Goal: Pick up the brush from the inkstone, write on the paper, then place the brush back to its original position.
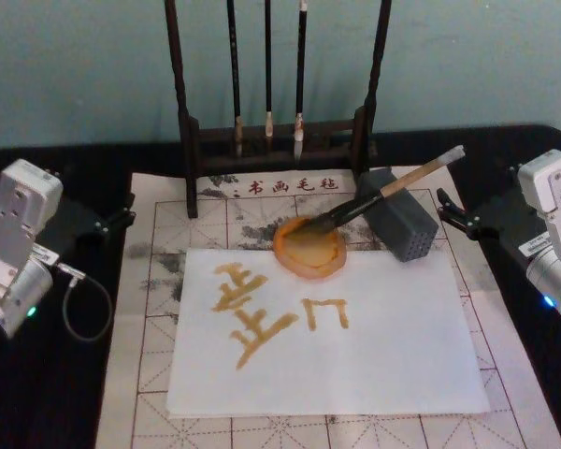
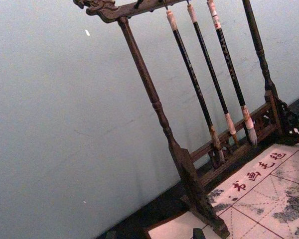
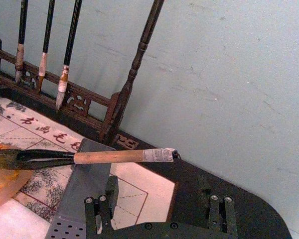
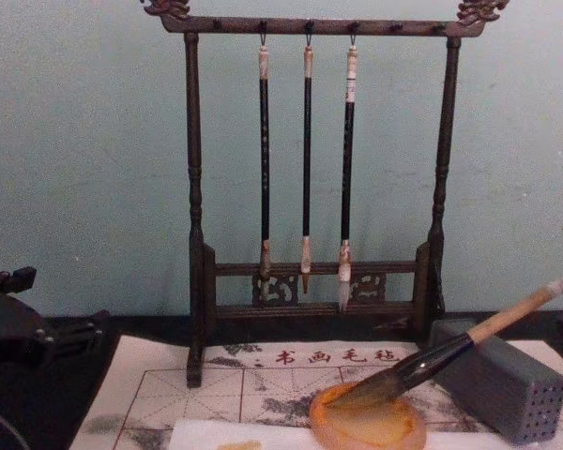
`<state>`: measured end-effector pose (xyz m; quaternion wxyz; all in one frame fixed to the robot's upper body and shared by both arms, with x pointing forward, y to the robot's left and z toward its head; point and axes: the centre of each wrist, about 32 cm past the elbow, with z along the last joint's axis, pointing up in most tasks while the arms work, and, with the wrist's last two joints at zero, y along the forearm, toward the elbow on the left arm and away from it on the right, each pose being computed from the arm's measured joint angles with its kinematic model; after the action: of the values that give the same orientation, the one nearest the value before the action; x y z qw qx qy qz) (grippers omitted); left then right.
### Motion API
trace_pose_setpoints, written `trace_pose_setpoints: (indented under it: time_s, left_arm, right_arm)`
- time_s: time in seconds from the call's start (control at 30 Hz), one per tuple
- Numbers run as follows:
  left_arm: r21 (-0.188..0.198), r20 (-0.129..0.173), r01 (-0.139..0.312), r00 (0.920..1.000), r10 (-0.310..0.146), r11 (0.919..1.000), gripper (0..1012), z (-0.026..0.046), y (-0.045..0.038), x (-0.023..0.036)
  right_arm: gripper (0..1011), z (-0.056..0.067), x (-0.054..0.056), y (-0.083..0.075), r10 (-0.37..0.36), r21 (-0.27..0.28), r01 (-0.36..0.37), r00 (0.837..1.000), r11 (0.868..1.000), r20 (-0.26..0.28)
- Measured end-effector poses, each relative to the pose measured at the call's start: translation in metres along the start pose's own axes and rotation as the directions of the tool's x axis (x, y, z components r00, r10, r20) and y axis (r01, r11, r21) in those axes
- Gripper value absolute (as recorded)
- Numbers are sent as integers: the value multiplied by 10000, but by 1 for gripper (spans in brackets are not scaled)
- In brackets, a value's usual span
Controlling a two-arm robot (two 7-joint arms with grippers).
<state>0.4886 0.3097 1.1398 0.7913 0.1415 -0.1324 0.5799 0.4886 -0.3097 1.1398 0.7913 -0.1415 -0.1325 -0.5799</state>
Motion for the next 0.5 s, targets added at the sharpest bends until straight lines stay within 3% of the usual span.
trace_pose_setpoints:
  time_s: [0.5]
  left_arm:
    - [0,0,0,10000,0,10000,1001,0,0,0]
  right_arm:
    - [1000,0,0,0,0,0,0,10000,10000,0]
